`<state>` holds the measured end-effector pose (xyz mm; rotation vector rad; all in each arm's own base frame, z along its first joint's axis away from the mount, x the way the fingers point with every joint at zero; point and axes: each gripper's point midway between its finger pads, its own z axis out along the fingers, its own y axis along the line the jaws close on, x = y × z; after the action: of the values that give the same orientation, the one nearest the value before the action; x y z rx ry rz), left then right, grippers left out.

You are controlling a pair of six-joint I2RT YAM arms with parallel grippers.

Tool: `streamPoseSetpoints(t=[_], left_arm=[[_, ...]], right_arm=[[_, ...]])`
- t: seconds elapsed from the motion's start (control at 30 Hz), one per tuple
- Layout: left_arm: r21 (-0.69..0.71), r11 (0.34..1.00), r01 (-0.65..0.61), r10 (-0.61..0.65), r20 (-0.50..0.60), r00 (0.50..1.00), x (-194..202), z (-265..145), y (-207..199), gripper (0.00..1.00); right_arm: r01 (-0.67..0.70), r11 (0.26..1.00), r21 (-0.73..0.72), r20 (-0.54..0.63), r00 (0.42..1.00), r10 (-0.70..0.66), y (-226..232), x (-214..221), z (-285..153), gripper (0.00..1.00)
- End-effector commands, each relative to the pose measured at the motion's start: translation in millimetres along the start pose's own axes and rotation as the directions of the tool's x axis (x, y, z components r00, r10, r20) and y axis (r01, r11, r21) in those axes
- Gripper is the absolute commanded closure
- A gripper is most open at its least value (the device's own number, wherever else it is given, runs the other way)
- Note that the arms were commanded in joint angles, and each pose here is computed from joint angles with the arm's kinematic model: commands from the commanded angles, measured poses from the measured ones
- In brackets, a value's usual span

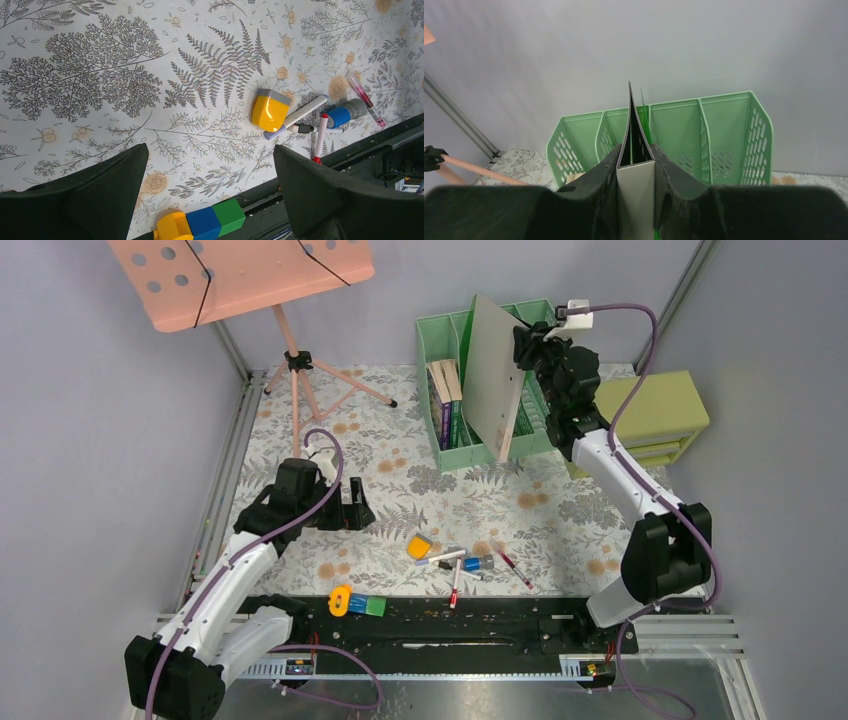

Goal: Organize the desk
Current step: Place the folder in the storage box.

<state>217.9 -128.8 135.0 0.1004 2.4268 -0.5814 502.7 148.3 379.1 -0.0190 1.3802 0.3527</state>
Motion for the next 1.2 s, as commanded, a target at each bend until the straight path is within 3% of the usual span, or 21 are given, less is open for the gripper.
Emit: streamPoseSetpoints(t=[0.0, 0.23, 0.53, 0.73, 0.87, 1.03, 1.17], left_arm=[[-0.003, 1.0, -0.027, 0.027, 0.046, 0.999, -12, -1, -1, 0.01], [-0.005, 1.0, -0.028, 0.028, 0.049, 0.998, -13, -1, -1, 0.01], [-0.003, 1.0, -0.029, 0.029, 0.054, 0.998, -13, -2, -2, 0.01], [-0.003, 1.0, -0.029, 0.029, 0.051, 0.998, -13, -1, -2, 0.01], [0.0, 1.0, -0.029, 0.029, 0.051, 0.998, -13, -1, -2, 0.01], [0.001, 1.0, -0.031, 0.031, 0.05, 0.998, -13, -2, -3, 0.01], [0.0, 1.0, -0.031, 0.031, 0.049, 0.998, -12, -1, -3, 0.01]], right_arm=[[-0.002, 1.0, -0.012, 0.042, 0.999, 0.003, 10, -37, -18, 0.89], [-0.032, 0.998, -0.061, -0.091, 0.995, 0.026, 24, -38, -39, 0.91], [-0.068, 0.997, -0.045, -0.195, 0.979, 0.058, 21, -17, -73, 0.78], [-0.083, 0.995, -0.062, -0.291, 0.955, 0.061, 25, -3, -87, 0.57], [-0.085, 0.994, -0.07, -0.362, 0.93, 0.054, 28, 7, -90, 0.5], [-0.071, 0.997, -0.036, -0.469, 0.882, 0.046, 23, 22, -91, 0.61], [-0.072, 0.997, -0.033, -0.495, 0.868, 0.046, 24, 21, -98, 0.56]])
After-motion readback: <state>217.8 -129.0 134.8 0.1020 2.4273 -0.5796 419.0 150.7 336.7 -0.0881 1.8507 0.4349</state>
